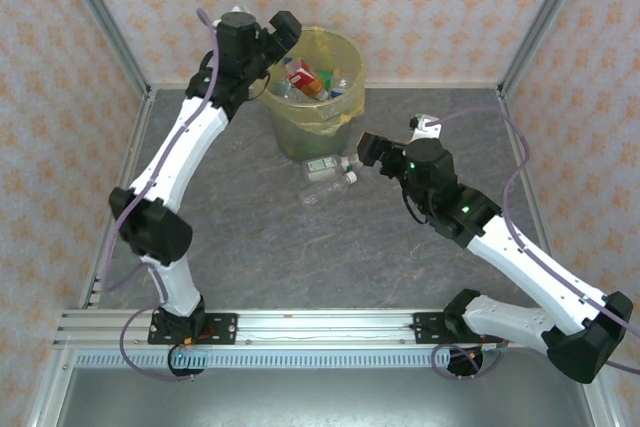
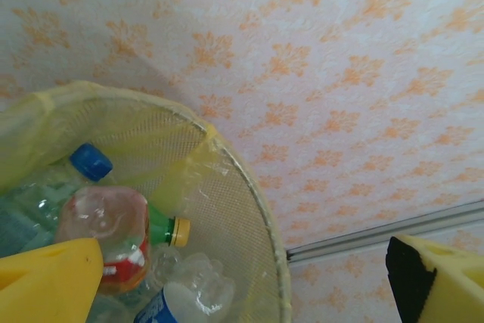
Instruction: Put the plastic bottles in the bin
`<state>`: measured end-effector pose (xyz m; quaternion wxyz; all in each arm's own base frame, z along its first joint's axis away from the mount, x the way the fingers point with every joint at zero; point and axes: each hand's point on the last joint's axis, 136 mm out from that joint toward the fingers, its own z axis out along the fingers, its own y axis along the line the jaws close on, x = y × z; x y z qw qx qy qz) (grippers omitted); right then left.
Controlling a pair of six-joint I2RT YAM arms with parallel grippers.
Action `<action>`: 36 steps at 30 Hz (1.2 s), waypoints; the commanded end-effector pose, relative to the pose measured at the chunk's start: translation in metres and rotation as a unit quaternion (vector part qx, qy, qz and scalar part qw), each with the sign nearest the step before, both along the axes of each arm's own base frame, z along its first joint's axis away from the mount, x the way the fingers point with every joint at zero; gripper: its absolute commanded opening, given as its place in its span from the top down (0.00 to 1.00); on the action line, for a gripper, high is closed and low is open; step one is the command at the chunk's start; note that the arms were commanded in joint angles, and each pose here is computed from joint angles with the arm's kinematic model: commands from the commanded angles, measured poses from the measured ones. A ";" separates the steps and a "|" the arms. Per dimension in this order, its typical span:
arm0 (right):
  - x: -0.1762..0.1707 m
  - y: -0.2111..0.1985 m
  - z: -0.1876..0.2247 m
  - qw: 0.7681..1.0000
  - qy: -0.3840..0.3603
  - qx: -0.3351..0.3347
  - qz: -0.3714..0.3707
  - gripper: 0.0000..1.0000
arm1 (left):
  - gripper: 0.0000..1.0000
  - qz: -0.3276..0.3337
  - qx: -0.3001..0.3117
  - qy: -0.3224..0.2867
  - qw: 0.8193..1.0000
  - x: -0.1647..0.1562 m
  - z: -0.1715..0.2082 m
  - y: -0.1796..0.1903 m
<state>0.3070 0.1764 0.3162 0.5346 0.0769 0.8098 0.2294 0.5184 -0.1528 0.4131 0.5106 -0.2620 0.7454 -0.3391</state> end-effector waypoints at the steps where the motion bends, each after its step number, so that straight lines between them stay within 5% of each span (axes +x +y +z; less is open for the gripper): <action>1: 0.002 0.003 0.001 1.000 -0.003 0.007 0.006 0.00 | 0.01 0.027 0.025 -0.006 0.999 -0.027 0.009 0.020; 8: 0.005 0.014 -0.019 0.999 0.023 0.033 0.018 0.00 | 0.01 0.035 0.058 0.028 0.997 -0.075 -0.024 0.041; 19: 0.026 0.010 -0.083 0.972 0.122 0.186 0.068 0.05 | 0.01 0.059 0.108 0.048 0.991 -0.136 -0.091 0.060; 28: 0.049 0.010 -0.140 0.943 0.201 0.257 0.062 0.09 | 0.01 0.038 0.139 0.089 0.986 -0.178 -0.155 0.030; 36: 0.066 0.018 -0.173 0.933 0.245 0.255 0.061 0.15 | 0.01 -0.006 0.170 0.110 0.979 -0.191 -0.197 -0.011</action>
